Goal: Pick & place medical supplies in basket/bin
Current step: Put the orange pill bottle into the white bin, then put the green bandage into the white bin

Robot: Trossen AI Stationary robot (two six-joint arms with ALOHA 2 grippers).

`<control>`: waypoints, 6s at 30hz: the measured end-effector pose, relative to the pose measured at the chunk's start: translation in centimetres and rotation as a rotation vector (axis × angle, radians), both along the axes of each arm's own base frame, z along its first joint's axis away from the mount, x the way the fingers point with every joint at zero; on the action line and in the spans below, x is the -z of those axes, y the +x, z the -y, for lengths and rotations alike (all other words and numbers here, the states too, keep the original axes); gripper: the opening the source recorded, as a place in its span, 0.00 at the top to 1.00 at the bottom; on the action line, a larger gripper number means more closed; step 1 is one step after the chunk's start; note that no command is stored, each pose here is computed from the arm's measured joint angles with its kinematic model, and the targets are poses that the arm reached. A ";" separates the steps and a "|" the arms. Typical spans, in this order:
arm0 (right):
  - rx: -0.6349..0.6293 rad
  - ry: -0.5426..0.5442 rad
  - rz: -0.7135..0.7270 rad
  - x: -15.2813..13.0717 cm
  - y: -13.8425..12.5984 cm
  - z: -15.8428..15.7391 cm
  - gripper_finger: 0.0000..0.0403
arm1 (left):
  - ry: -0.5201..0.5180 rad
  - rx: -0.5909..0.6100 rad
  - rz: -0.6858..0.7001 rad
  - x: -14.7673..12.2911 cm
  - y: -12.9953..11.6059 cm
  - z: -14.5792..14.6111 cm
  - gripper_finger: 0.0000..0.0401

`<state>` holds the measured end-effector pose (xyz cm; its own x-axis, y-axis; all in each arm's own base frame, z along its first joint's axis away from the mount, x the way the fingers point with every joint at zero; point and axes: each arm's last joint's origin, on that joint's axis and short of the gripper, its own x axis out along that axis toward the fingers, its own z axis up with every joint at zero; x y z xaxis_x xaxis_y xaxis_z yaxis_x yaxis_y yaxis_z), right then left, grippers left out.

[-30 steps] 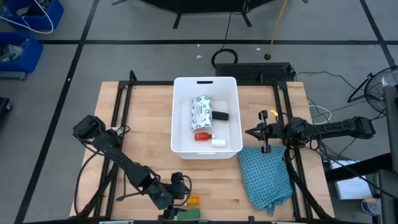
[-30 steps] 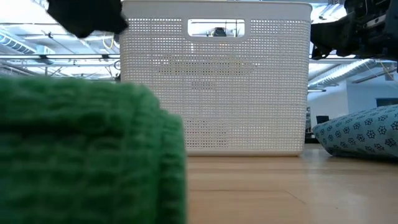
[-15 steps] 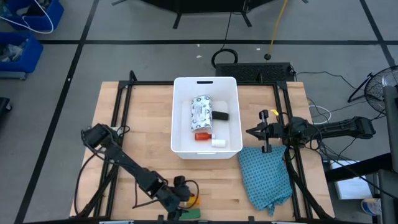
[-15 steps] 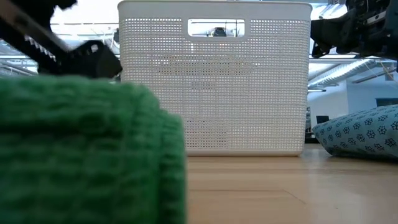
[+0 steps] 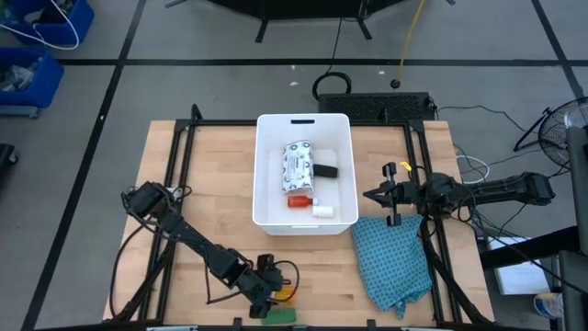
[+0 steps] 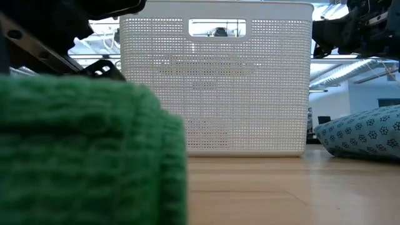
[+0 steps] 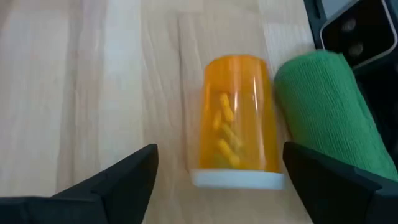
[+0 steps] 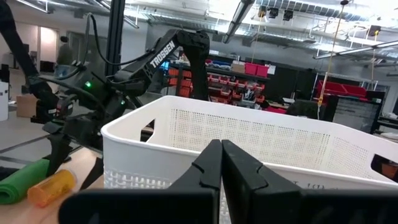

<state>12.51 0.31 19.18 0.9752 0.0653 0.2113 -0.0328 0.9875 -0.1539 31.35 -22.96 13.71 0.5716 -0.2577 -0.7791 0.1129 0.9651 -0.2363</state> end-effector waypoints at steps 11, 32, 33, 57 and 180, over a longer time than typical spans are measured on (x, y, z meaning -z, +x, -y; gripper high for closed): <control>0.001 -0.003 0.000 0.0 0.0 0.0 1.00 | 0.005 0.038 -0.009 0.0 -0.1 0.1 0.30; 0.000 0.001 -0.016 0.2 0.0 0.0 1.00 | 0.220 0.127 0.287 -10.5 -4.5 -1.0 0.50; 0.000 0.001 -0.016 0.1 0.0 0.0 1.00 | 0.257 0.110 0.307 -11.7 -5.4 -1.5 0.50; -0.011 0.039 -0.106 1.0 0.2 0.0 1.00 | 0.578 -0.535 0.761 -10.9 -20.6 -15.8 0.49; -0.064 0.058 -0.009 0.1 0.0 -0.2 1.00 | 0.284 -0.231 0.361 -18.2 -11.8 -16.3 0.99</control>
<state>12.56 0.47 19.09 0.9714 0.1150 0.2079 -0.0969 0.9907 -0.0955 19.52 -6.66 31.94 0.8342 0.0999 -0.5423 -0.0846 0.9950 0.0531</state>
